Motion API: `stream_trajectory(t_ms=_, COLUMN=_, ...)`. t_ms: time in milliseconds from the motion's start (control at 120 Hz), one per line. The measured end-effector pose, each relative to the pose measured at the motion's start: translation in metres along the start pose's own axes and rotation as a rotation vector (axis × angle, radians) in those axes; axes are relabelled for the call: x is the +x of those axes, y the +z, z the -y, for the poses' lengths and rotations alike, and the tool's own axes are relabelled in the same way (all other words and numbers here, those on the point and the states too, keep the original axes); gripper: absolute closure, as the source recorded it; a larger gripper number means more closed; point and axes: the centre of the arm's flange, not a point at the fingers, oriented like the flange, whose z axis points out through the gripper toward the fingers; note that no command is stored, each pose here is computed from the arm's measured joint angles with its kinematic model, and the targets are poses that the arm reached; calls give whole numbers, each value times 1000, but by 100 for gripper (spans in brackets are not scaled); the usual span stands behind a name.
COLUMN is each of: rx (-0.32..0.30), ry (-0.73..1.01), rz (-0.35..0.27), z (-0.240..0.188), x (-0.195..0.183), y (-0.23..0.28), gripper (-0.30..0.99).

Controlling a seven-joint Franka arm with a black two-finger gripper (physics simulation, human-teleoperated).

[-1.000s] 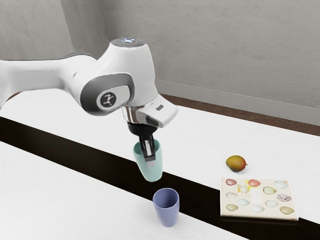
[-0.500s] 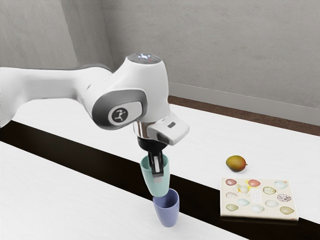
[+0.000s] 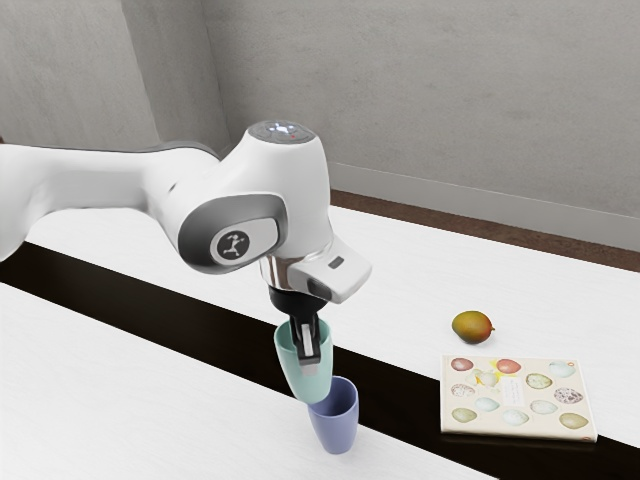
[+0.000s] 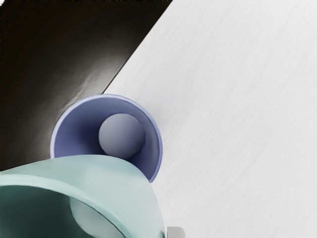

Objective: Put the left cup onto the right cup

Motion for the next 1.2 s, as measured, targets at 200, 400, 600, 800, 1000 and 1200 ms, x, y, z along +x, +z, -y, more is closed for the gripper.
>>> stream_trajectory(t_ms=200, rx=-4, ry=-7, rz=-4, z=6, x=5, y=4, gripper=78)
stream_trajectory(t_ms=400, rx=-6, ry=-3, rz=-8, z=10, x=15, y=7, gripper=78)
stream_trajectory(t_ms=600, rx=-4, ry=6, rz=-12, z=10, x=23, y=7, gripper=78)
stream_trajectory(t_ms=800, rx=-12, ry=17, rz=0, z=7, x=28, y=15, gripper=78)
stream_trajectory(t_ms=1000, rx=-22, ry=27, rz=15, z=3, x=32, y=27, gripper=78)
stream_trajectory(t_ms=1200, rx=-23, ry=28, rz=13, z=4, x=34, y=32, gripper=78)
